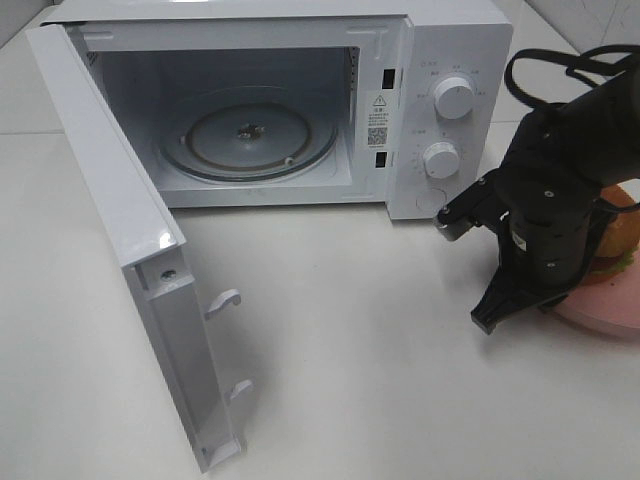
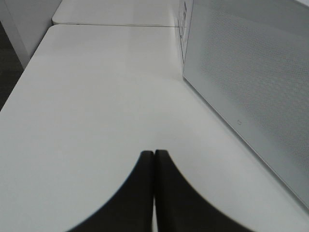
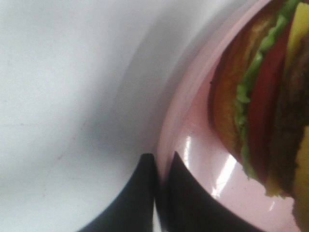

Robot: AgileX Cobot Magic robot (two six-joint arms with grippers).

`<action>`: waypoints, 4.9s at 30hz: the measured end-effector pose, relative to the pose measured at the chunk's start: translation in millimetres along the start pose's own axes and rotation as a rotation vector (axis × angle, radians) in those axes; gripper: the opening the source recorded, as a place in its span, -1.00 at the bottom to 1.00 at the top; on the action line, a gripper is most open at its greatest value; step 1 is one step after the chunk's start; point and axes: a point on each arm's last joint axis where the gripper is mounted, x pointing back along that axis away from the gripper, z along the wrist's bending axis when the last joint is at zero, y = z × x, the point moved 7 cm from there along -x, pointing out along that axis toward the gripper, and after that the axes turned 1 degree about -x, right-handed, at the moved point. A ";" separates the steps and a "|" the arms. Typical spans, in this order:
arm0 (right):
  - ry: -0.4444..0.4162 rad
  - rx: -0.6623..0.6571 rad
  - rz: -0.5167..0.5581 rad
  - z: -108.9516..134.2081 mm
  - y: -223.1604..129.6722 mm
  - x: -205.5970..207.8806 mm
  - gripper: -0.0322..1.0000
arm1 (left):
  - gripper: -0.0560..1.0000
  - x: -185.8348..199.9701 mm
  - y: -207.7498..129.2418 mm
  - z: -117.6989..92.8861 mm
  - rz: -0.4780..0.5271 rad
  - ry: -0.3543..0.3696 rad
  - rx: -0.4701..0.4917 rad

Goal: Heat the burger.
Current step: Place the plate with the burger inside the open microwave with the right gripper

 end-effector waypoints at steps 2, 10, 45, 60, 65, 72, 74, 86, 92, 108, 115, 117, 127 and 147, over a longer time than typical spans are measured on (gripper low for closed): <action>-0.007 -0.011 -0.024 -4.5 2.2 8.5 -0.92 | -0.89 0.0 0.0 0.0 0.000 0.000 0.000; 0.010 -0.068 -0.075 -13.3 3.0 36.9 -0.92 | -0.89 0.0 0.0 0.0 0.000 0.000 0.000; 0.057 0.375 -0.214 50.7 -50.1 95.4 -0.92 | -0.89 0.0 0.0 0.0 0.000 0.000 0.000; 0.068 0.515 -0.309 63.2 -39.2 101.5 -0.91 | -0.89 0.0 0.0 0.0 0.000 0.000 0.000; 0.066 0.525 -0.310 63.2 -39.2 101.5 -0.91 | -0.89 0.0 0.0 0.0 0.000 0.000 0.000; 0.046 0.683 -0.339 65.0 -36.2 102.7 -0.91 | -0.89 0.0 0.0 0.0 0.000 0.000 0.000; 0.037 0.745 -0.350 65.7 -35.2 103.1 -0.91 | -0.89 0.0 0.0 0.0 0.000 0.000 0.000; 0.024 0.882 -0.343 66.7 -38.0 102.0 -0.90 | -0.89 0.0 0.0 0.0 0.000 0.000 0.000; 0.041 0.955 -0.432 76.5 -29.1 107.1 -0.89 | -0.89 0.0 0.0 0.0 0.000 0.000 0.000; 0.004 1.154 -0.566 87.9 -15.8 115.3 -0.88 | -0.89 0.0 0.0 0.0 0.000 0.000 0.000; -0.025 1.190 -0.641 91.9 -7.1 121.4 -0.89 | -0.89 0.0 0.0 0.0 0.000 0.000 0.000; -0.030 1.195 -0.655 92.6 -5.6 122.6 -0.89 | -0.89 0.0 0.0 0.0 0.000 0.000 0.000; -0.077 1.262 -0.750 97.6 4.7 130.8 -0.89 | -0.89 0.0 0.0 0.0 0.000 0.000 0.000; -0.043 1.307 -0.770 120.2 29.3 108.8 -0.89 | -0.89 0.0 0.0 0.0 0.000 0.000 0.000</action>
